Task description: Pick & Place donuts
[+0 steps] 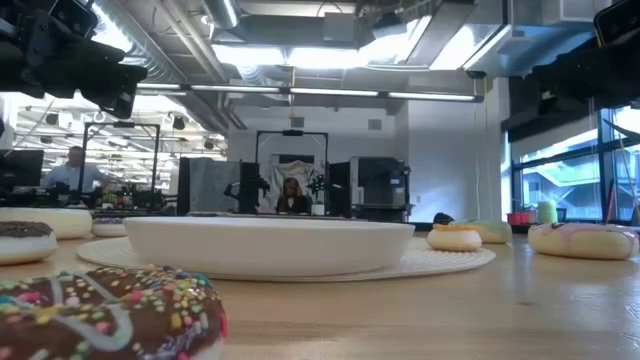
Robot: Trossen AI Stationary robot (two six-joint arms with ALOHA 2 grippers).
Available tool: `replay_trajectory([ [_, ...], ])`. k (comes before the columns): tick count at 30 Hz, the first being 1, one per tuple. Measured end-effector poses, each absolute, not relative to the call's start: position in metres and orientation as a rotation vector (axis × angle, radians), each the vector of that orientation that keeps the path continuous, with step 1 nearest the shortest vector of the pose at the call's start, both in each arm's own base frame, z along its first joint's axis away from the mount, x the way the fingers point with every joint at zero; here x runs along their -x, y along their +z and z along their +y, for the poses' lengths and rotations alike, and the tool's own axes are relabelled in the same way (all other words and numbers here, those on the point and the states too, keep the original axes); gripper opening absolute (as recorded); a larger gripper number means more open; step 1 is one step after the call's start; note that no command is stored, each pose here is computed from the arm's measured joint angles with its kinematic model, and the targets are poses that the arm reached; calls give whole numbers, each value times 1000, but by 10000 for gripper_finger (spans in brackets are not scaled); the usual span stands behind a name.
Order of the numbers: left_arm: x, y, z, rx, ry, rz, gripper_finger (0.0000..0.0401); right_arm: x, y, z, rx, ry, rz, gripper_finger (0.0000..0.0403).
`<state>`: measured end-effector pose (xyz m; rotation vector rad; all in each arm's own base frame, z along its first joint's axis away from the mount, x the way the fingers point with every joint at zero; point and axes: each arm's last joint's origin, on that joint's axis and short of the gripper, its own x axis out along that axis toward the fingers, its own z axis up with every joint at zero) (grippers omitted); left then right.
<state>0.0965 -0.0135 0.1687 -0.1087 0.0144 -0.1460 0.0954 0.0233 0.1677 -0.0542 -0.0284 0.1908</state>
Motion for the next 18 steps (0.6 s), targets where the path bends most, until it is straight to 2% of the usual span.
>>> replay_trajectory([
  [18,-97,169,-13,109,-146,14,151,-95,168,23,54,191,-28,129],
])
